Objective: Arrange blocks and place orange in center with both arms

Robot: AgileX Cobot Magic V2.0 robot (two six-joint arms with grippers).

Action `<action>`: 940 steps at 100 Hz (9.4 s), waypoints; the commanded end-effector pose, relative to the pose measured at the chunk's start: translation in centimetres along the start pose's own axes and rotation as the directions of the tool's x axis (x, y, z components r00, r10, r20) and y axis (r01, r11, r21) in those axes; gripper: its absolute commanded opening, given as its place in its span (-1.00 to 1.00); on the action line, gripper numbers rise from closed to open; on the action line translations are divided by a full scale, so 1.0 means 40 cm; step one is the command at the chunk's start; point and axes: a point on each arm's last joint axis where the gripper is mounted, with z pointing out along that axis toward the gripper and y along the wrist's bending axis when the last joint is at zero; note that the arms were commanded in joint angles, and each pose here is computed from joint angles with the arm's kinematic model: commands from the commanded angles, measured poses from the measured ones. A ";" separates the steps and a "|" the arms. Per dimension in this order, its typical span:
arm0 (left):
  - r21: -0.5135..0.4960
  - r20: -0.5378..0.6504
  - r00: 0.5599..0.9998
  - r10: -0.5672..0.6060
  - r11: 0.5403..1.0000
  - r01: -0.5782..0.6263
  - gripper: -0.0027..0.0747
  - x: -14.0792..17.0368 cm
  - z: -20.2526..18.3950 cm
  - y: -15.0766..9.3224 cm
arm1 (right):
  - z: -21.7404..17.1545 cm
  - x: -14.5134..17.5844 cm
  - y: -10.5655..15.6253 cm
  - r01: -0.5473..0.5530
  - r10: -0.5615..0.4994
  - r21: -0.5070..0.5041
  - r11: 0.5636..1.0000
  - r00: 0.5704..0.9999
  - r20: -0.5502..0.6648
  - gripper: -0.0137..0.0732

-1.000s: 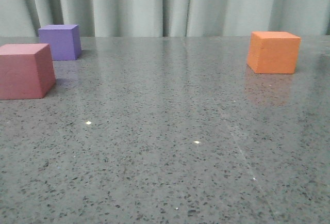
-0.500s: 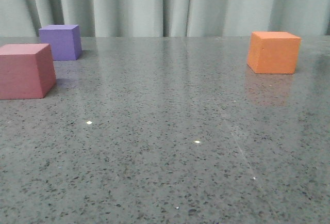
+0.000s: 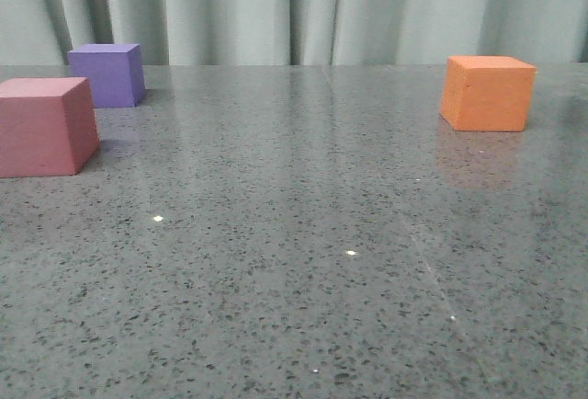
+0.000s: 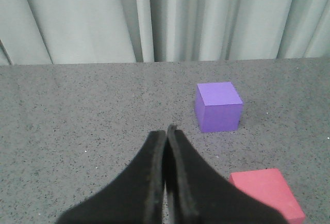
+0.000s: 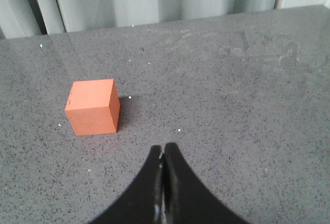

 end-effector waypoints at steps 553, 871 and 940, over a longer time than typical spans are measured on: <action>0.013 0.146 0.989 -0.034 0.999 0.032 0.86 -0.056 -0.003 -0.003 | 0.642 -0.080 0.673 -0.070 -0.096 -0.180 0.981 0.636 -0.765 -0.24; 0.023 0.185 0.981 -0.060 0.998 0.057 0.86 -0.064 -0.004 -0.004 | 0.097 -0.023 0.330 0.131 -0.287 -0.550 0.825 0.935 -0.208 0.63; 0.262 -0.067 0.962 0.266 0.935 -0.240 0.86 -0.179 0.166 -0.136 | 0.069 0.010 0.290 0.131 -0.280 -0.554 0.822 0.940 -0.194 0.63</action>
